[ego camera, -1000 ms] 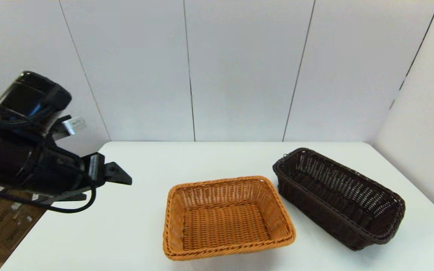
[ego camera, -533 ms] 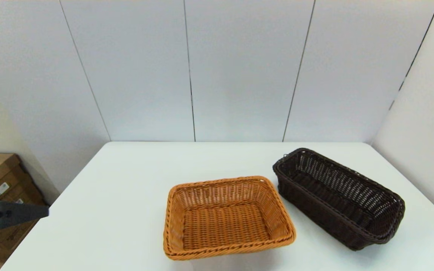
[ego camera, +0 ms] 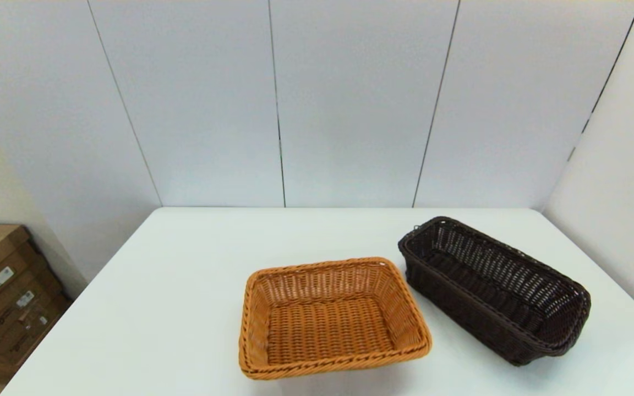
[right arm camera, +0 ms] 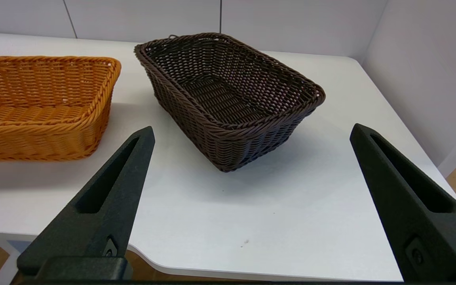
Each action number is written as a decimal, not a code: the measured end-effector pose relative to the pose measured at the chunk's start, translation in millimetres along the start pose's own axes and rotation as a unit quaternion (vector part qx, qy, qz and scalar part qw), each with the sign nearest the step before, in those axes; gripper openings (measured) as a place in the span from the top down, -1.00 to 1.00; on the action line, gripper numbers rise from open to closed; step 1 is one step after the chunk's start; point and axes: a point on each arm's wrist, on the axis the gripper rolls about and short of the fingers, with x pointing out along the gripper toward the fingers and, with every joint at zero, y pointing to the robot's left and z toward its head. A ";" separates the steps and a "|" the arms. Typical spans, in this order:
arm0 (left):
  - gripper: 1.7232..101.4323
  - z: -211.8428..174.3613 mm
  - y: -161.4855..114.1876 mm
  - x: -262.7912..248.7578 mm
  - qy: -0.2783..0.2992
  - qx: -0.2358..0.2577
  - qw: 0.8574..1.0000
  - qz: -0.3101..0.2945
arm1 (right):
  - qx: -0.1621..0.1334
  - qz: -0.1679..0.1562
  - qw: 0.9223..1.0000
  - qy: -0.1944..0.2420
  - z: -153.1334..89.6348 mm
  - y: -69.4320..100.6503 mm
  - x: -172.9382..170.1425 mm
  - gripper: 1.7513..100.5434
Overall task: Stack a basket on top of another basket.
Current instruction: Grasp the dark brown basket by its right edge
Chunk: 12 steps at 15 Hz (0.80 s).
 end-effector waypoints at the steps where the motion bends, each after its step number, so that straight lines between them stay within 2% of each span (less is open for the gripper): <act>1: -0.92 -8.8 4.5 -5.0 -0.013 0.002 1.000 0.007 | 0.000 0.000 1.000 0.000 0.0 0.0 0.0 -0.95; 7: -0.92 -66.8 16.6 -18.4 -0.065 0.035 0.997 -0.011 | 0.001 -0.002 1.000 0.000 -0.3 -0.1 0.1 -0.95; 12: -0.93 -85.3 23.4 -19.7 -0.090 0.040 0.995 -0.023 | 0.002 -0.003 1.000 0.000 -0.3 -0.1 0.1 -0.95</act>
